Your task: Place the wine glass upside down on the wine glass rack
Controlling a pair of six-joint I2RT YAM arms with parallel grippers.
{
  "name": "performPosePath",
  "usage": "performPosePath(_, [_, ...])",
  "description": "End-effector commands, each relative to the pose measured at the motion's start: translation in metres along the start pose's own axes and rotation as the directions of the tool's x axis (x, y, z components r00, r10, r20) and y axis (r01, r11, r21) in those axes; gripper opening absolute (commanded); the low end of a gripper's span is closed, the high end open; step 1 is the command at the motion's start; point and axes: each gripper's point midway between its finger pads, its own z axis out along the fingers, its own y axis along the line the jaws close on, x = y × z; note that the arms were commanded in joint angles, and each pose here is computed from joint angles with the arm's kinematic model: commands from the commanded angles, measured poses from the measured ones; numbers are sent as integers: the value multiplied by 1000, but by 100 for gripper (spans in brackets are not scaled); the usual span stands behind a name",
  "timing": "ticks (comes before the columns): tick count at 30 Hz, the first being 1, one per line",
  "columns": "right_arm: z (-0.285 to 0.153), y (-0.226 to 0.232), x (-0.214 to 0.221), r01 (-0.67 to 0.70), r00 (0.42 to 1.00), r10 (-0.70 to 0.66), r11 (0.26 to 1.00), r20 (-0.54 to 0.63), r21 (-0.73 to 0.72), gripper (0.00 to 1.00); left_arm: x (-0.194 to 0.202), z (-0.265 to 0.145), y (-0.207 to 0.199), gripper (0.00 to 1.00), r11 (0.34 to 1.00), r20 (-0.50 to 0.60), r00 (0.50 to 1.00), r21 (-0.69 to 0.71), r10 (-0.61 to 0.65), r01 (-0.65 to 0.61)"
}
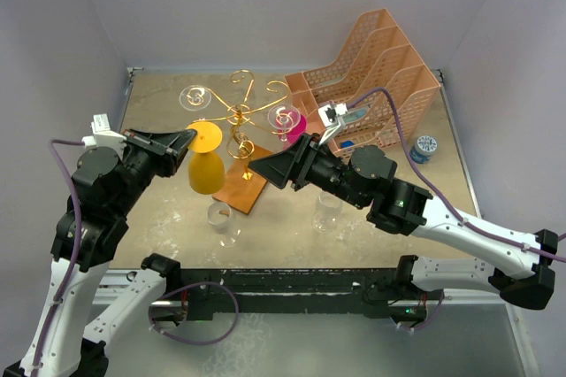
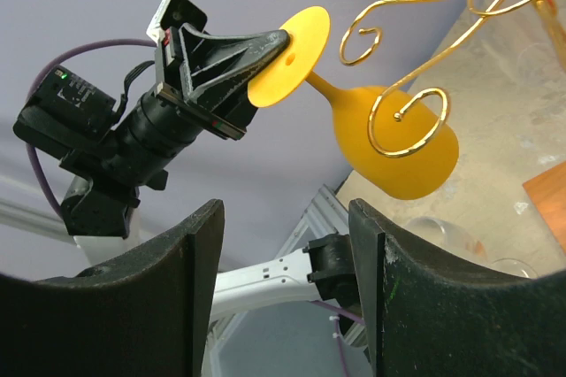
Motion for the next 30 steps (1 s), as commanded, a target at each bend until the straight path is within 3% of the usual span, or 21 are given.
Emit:
performPosePath(1, [-11, 2, -18, 35, 997, -35, 999, 70, 10, 61, -1, 8, -28, 0, 995, -4, 1000, 101, 1, -1])
performPosePath(13, [-20, -1, -25, 22, 994, -25, 999, 102, 23, 60, -5, 42, -28, 0, 998, 15, 1000, 58, 10, -11])
performPosePath(30, [-31, -3, -29, -2, 992, -1, 1000, 127, 24, 60, -44, 42, -25, 0, 999, 222, 974, 0, 37, -38])
